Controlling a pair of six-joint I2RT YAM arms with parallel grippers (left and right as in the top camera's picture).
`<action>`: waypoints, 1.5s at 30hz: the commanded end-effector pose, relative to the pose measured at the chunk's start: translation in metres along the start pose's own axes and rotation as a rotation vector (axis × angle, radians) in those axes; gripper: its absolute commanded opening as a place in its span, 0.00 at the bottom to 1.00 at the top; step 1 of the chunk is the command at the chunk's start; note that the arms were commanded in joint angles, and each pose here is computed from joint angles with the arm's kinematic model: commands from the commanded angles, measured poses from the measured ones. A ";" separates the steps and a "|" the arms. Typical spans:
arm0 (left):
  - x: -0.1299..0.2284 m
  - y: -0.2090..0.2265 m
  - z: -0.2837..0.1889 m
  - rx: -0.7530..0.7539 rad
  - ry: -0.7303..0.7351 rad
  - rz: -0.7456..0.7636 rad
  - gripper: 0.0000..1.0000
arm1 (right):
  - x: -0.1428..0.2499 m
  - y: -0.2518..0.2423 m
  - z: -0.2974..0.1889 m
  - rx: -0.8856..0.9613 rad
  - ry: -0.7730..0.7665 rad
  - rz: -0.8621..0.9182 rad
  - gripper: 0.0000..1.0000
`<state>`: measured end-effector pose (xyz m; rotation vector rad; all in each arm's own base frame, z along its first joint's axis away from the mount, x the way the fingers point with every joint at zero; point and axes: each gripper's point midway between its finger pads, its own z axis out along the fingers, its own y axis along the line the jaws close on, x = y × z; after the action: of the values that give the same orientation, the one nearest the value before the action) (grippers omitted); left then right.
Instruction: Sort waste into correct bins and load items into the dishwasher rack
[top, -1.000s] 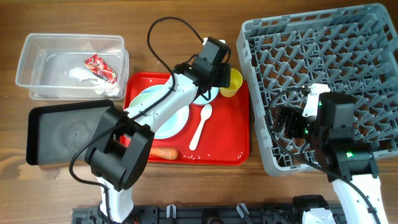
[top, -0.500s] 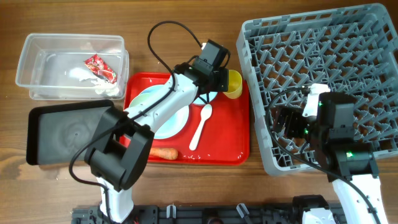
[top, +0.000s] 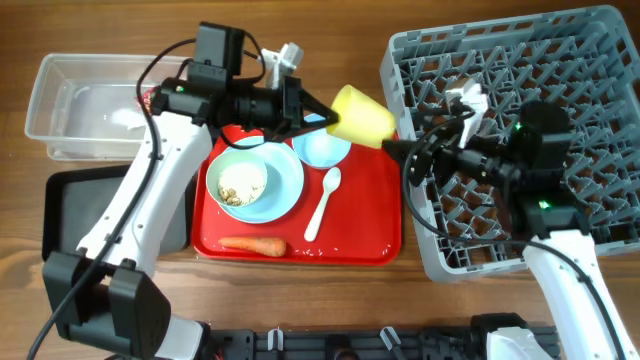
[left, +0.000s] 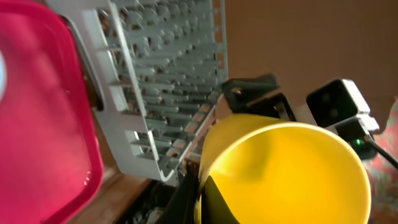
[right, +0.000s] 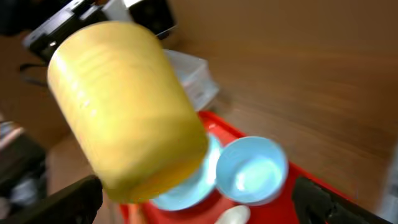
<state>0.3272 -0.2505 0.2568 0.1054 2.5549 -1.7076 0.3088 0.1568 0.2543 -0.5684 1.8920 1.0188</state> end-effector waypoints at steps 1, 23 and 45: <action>0.009 -0.012 0.008 0.053 0.047 0.045 0.04 | 0.002 0.025 0.003 -0.187 0.021 -0.011 1.00; -0.005 0.024 0.014 -0.177 -0.056 0.035 0.34 | -0.011 0.009 0.012 -0.073 -0.019 0.028 0.54; 0.002 0.164 -0.098 -1.063 -0.276 -0.195 0.53 | 0.127 -0.189 -0.282 1.386 0.254 1.076 0.57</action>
<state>0.3380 -0.1015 0.1442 -0.4110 2.9051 -0.2074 0.2442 -0.1706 0.1527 1.1846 2.5437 -0.0098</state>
